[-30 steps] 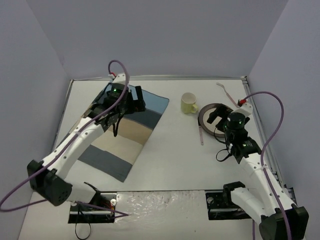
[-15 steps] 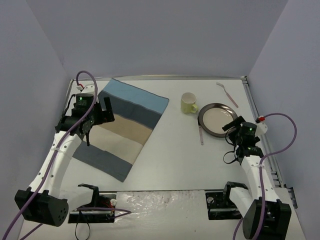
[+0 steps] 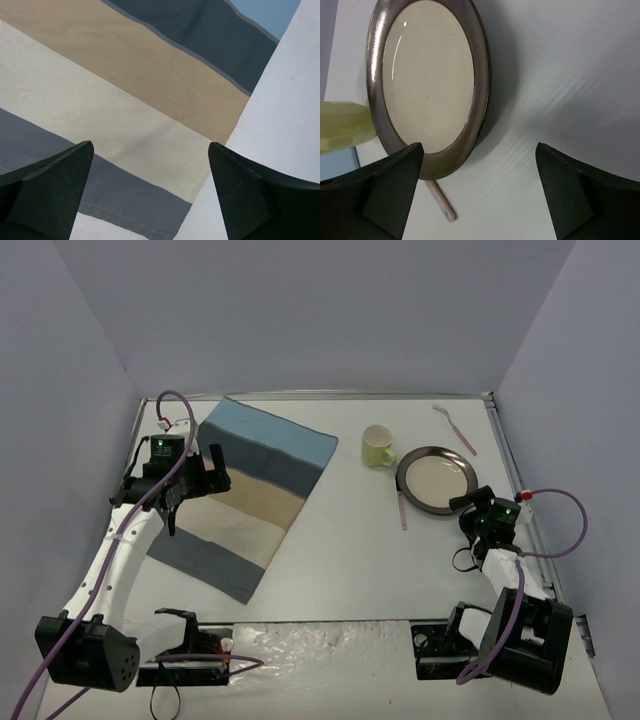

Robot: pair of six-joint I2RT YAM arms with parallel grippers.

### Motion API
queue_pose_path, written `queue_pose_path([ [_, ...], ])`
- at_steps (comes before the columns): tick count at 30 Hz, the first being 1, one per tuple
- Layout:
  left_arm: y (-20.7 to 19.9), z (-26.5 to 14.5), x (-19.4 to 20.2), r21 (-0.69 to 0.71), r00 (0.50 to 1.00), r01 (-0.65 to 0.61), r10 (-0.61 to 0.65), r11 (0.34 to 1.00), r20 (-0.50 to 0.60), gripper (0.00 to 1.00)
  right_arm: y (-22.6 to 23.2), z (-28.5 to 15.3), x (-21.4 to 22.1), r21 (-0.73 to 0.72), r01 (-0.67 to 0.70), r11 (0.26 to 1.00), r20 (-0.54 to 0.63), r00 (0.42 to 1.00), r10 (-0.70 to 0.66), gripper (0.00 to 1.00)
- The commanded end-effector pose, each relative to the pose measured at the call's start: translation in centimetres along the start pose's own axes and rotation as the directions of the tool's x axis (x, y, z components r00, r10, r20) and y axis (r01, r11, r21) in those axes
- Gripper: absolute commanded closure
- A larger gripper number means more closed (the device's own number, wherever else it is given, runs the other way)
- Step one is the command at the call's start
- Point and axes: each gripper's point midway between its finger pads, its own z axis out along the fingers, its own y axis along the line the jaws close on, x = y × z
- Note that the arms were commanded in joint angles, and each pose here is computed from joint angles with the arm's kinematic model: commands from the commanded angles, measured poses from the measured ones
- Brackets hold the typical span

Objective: Set the dinner table for one person

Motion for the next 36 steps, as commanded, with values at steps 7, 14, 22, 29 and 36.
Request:
queue_pose_path([
  [7, -0.3, -0.6, -2.1, 0.046, 0.997, 0.018, -0.021, 0.999, 0.079, 0.03, 1.6, 2.3, -0.4, -0.145, -0.041, 0.989, 0.005, 0.999, 0.042, 0.12],
  [14, 0.2, -0.5, -2.2, 0.040, 0.996, 0.038, -0.041, 0.998, 0.079, 0.03, 1.3, 3.6, 0.3, -0.154, -0.087, 0.984, -0.017, 0.996, 0.085, 0.19],
  [22, 0.5, -0.6, -2.4, 0.033, 0.995, 0.043, -0.046, 0.999, 0.087, 0.03, 0.1, 4.7, 1.1, -0.124, -0.115, 0.986, -0.038, 0.993, 0.111, 0.25],
  [29, 0.6, -0.6, -2.3, 0.029, 0.995, 0.045, -0.047, 0.999, 0.089, 0.03, -0.8, 5.7, 2.1, -0.100, -0.135, 0.986, -0.066, 0.990, 0.128, 0.34],
  [36, 0.7, -0.5, -2.2, 0.024, 0.995, 0.046, -0.048, 0.999, 0.087, 0.03, -1.2, 6.5, 2.6, -0.091, -0.148, 0.985, -0.083, 0.987, 0.141, 0.42],
])
